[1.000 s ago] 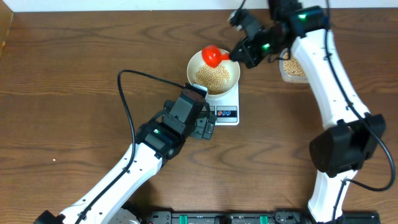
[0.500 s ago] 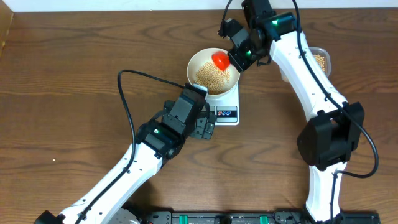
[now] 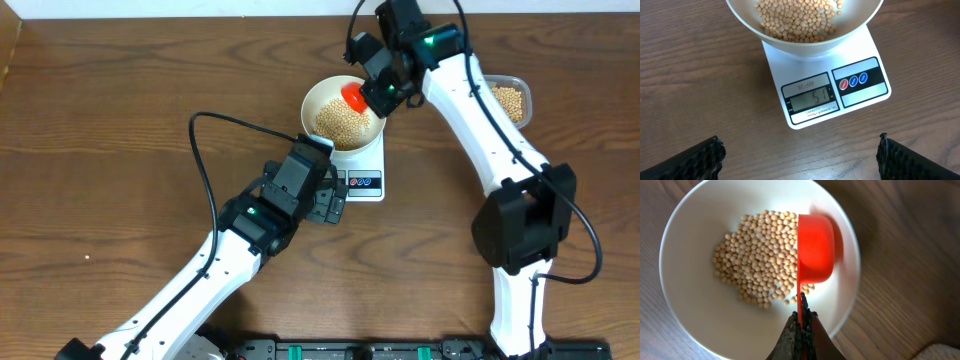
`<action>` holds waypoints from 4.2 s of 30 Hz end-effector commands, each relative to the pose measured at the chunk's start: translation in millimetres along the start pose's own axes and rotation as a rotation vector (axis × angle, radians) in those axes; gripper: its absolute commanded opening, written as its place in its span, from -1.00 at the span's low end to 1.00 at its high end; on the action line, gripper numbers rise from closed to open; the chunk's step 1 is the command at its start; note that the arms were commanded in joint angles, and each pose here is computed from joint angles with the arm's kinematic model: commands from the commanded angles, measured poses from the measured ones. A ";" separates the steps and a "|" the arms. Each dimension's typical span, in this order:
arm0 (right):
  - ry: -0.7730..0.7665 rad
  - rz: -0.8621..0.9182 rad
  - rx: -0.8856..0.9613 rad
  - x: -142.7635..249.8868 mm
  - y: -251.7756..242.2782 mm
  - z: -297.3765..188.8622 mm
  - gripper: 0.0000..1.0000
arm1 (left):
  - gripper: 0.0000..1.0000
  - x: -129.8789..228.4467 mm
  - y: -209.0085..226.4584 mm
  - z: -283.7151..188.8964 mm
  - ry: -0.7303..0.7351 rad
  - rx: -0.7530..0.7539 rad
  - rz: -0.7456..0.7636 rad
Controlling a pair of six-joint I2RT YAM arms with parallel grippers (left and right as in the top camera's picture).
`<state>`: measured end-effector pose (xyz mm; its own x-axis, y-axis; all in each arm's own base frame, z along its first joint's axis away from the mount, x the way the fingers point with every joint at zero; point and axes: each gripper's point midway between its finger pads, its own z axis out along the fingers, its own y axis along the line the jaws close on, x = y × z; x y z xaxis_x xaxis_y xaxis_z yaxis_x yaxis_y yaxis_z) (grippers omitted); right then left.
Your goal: Scoop item into bowl and weigh 50g on scale
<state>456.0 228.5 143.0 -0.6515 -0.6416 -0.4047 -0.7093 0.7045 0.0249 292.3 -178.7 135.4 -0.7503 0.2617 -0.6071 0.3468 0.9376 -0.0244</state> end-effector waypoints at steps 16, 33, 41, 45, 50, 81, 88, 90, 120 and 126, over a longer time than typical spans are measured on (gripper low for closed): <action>0.002 -0.062 -0.111 -9.3 51.1 17.1 -0.98 | 0.99 -0.8 3.3 -1.3 -0.007 -0.015 0.004; -0.118 0.075 -0.423 -10.8 45.9 -10.2 -0.98 | 0.99 -0.8 3.3 -1.3 -0.007 -0.015 0.004; -0.261 0.139 -0.544 -9.5 16.1 -62.2 -0.98 | 0.99 -0.8 3.3 -1.3 -0.007 -0.015 0.004; -0.339 0.149 -0.552 -8.9 2.1 -95.2 -0.98 | 0.99 -0.8 3.3 -1.3 -0.007 -0.015 0.004; -0.434 0.188 -0.519 -1.4 -26.5 -137.3 -0.98 | 0.99 -0.8 3.3 -1.3 -0.007 -0.015 0.004; 0.213 0.634 0.479 179.8 -185.0 -159.0 -0.97 | 0.99 -0.8 3.3 -1.3 -0.007 -0.015 0.004; 0.224 0.536 0.589 150.1 -172.3 -154.5 -0.97 | 0.99 -0.8 3.3 -1.3 -0.007 -0.015 0.004; 0.198 0.552 0.600 145.1 -174.4 -154.2 -0.97 | 0.99 -0.8 3.3 -1.3 -0.007 -0.015 0.004; -0.281 1.080 -0.150 179.7 -199.8 -93.2 -0.97 | 0.99 -0.8 3.3 -1.3 -0.007 -0.015 0.004; -0.265 1.109 -0.145 197.4 -200.8 -78.0 -0.88 | 0.99 -0.8 3.3 -1.3 -0.007 -0.015 0.004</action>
<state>453.4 -65.3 126.6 -0.8755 0.3947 -0.2790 0.1829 0.8048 0.5647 292.4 -178.6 135.4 -0.7502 0.2617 -0.6072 0.3466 0.9377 -0.0241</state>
